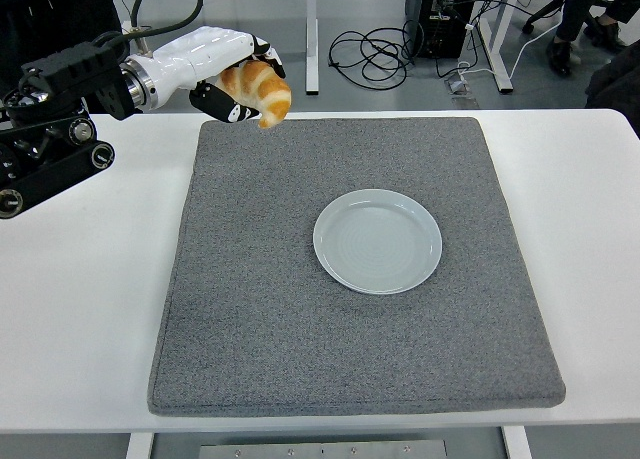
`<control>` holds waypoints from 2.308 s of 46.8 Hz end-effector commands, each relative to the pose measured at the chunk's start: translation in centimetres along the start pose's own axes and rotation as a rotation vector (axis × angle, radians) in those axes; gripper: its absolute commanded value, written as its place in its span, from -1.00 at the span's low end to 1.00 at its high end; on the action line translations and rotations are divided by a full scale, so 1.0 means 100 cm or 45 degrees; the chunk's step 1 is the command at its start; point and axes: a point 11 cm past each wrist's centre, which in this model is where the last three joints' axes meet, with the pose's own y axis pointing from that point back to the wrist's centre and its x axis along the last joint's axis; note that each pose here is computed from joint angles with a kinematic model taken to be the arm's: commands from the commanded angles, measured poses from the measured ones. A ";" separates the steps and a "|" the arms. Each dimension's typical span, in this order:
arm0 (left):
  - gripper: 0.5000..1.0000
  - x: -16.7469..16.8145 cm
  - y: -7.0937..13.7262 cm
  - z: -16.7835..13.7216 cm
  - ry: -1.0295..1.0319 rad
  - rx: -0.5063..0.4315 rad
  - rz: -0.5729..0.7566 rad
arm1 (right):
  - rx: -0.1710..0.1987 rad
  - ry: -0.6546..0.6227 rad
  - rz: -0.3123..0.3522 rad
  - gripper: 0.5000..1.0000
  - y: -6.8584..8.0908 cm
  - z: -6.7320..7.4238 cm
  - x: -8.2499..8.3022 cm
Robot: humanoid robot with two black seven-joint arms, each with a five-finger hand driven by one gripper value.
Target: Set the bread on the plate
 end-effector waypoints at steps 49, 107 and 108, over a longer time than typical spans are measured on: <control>-1.00 0.019 -0.031 0.065 -0.028 -0.177 0.012 | -0.001 0.000 0.000 1.00 0.000 0.000 0.000; -1.00 -0.073 -0.083 0.178 -0.090 -0.402 -0.203 | -0.001 0.000 0.002 1.00 0.000 0.000 0.000; -1.00 -0.075 -0.083 0.179 -0.088 -0.407 -0.202 | -0.001 0.002 0.000 1.00 0.000 0.000 0.000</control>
